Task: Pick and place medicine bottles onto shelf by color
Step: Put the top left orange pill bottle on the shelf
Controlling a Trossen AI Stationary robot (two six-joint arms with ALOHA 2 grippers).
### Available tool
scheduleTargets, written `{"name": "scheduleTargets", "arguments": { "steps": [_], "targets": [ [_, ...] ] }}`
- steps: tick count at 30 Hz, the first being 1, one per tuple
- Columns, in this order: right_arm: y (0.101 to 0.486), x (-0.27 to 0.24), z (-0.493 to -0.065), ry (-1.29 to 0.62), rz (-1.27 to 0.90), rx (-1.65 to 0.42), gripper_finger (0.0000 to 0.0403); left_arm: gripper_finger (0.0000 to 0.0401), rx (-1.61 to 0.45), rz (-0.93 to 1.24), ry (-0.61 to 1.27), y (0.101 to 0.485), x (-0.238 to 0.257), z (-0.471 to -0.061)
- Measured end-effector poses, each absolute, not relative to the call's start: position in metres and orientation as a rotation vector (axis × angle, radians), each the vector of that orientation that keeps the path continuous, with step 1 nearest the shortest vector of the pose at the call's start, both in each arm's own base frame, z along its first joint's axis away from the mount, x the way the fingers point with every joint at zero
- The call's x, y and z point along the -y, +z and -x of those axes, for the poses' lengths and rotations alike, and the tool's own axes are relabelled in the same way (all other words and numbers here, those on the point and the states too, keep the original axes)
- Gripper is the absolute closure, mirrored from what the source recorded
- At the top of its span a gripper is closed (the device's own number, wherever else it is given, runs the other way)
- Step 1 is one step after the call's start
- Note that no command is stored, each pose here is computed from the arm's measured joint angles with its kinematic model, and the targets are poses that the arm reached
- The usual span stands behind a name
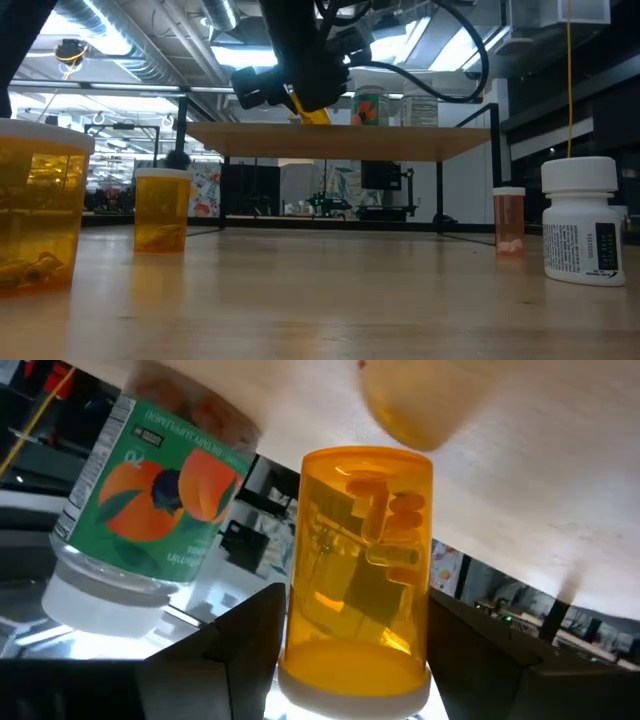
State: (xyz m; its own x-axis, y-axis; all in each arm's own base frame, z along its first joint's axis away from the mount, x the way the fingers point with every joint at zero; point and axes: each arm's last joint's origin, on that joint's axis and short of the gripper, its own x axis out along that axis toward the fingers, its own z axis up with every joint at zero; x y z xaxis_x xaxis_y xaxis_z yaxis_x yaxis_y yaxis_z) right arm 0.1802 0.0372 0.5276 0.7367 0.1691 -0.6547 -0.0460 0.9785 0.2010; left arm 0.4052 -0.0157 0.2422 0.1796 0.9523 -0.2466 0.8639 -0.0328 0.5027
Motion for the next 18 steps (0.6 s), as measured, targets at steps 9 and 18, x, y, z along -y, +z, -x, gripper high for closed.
{"name": "scheduleTargets", "arguments": {
  "steps": [9, 18],
  "targets": [
    [0.5277, -0.0372, -0.1802, 0.119, -0.176, -0.734, 0.0088, 0.0181, -1.700, -1.913, 0.193, 0.2418, 0.0158, -0.4053],
    [0.5276, -0.0372, -0.1802, 0.119, -0.176, -0.734, 0.0088, 0.0181, -1.678, -1.899, 0.106, 0.2400, 0.0166, -0.4056]
  ]
}}
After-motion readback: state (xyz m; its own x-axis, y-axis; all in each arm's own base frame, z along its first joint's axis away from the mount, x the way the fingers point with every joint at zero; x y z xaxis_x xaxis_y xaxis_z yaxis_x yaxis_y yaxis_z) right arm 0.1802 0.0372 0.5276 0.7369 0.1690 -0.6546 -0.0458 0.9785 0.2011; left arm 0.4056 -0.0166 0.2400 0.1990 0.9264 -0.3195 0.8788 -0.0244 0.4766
